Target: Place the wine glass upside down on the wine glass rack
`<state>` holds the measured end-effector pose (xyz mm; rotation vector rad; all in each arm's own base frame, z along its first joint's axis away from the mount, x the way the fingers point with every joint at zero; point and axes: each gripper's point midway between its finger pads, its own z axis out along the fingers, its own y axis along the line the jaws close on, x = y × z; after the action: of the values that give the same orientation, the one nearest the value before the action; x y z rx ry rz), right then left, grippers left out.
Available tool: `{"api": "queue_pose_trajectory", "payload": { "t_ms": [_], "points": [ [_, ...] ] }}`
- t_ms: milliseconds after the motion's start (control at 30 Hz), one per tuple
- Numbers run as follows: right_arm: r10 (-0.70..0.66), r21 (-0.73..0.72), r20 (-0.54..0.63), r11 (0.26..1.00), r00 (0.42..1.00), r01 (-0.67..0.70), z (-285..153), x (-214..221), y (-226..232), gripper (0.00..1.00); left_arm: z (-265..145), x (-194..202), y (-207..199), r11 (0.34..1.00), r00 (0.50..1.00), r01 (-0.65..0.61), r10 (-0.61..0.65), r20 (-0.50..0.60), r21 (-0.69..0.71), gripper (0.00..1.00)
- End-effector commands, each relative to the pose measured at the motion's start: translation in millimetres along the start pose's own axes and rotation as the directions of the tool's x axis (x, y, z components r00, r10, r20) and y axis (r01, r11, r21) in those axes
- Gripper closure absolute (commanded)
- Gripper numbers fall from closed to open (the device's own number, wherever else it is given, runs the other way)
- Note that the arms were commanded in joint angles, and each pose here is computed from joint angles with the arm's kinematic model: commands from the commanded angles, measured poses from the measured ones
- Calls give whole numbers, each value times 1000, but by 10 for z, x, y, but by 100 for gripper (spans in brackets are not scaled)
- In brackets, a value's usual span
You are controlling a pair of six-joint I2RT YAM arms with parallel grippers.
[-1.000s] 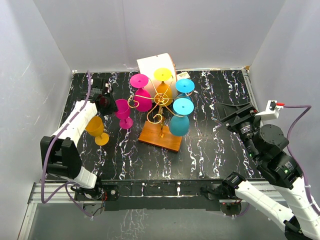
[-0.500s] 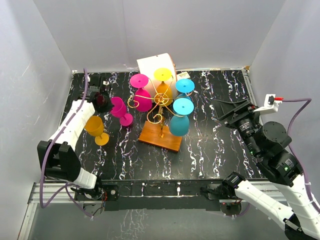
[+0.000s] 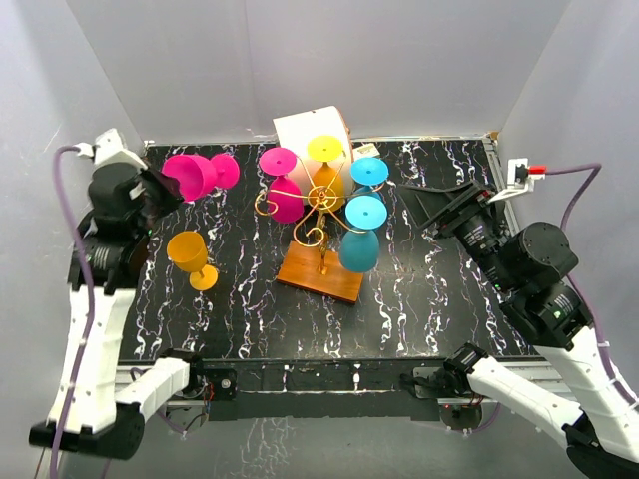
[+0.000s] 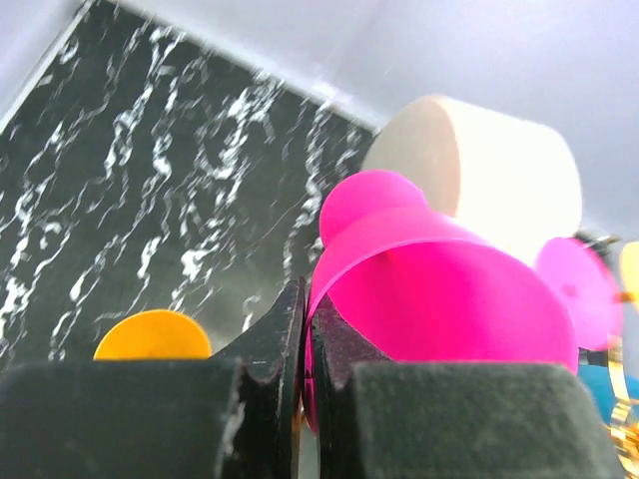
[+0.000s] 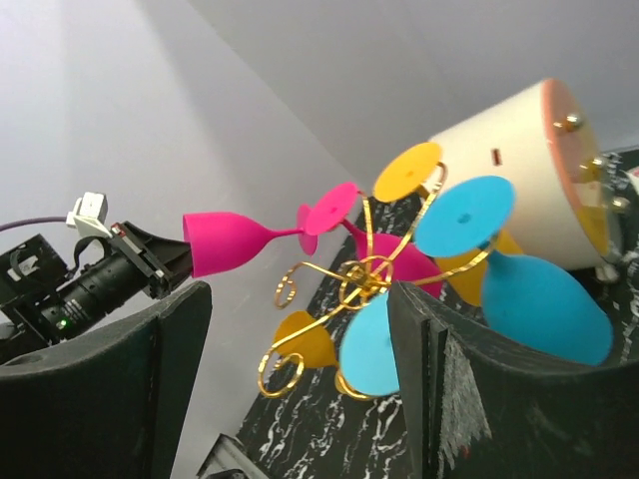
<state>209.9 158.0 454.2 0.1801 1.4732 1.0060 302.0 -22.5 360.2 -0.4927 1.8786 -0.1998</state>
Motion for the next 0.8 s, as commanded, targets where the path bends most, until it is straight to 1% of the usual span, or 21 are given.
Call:
{"api": "queue_pose_trajectory", "payload": {
  "t_ms": [0, 100, 233, 333, 433, 500, 567, 633, 700, 767],
  "points": [
    [34, -239, 65, 971, 997, -18, 16, -290, 584, 30, -284, -359, -294, 982, 986, 54, -80, 143, 181, 100],
    [92, -268, 60, 961, 994, -73, 121, -283, 653, 32, -527, -597, -514, 949, 970, 59, -128, 208, 310, 100],
    [194, -308, 48, 936, 980, -170, 281, -238, 712, 36, -901, -898, -811, 884, 948, -2, -148, 282, 468, 100],
    [285, -361, 41, 898, 958, -252, 387, -258, 808, 37, -1129, -1029, -966, 827, 930, -12, -198, 311, 562, 100],
    [368, -402, 28, 856, 930, -326, 501, -302, 905, 38, -1310, -1080, -1072, 764, 911, -10, -259, 320, 646, 100],
    [367, -451, 36, 836, 930, -313, 618, -305, 981, 37, -1414, -1123, -1115, 730, 898, -10, -294, 327, 683, 100],
    [322, -401, 44, 873, 946, -278, 766, -284, 942, 35, -1584, -1245, -1139, 724, 890, -35, -292, 351, 689, 100],
    [291, -366, 28, 893, 956, -261, 887, -242, 932, 35, -1650, -1320, -1144, 725, 885, -27, -303, 355, 688, 100],
    [305, -355, -10, 889, 952, -289, 956, -185, 947, 34, -1689, -1356, -1178, 704, 875, -27, -326, 357, 710, 100],
    [327, -382, -61, 865, 943, -325, 970, -133, 1032, 34, -1673, -1368, -1191, 693, 868, -18, -347, 355, 720, 100]
  ]
}}
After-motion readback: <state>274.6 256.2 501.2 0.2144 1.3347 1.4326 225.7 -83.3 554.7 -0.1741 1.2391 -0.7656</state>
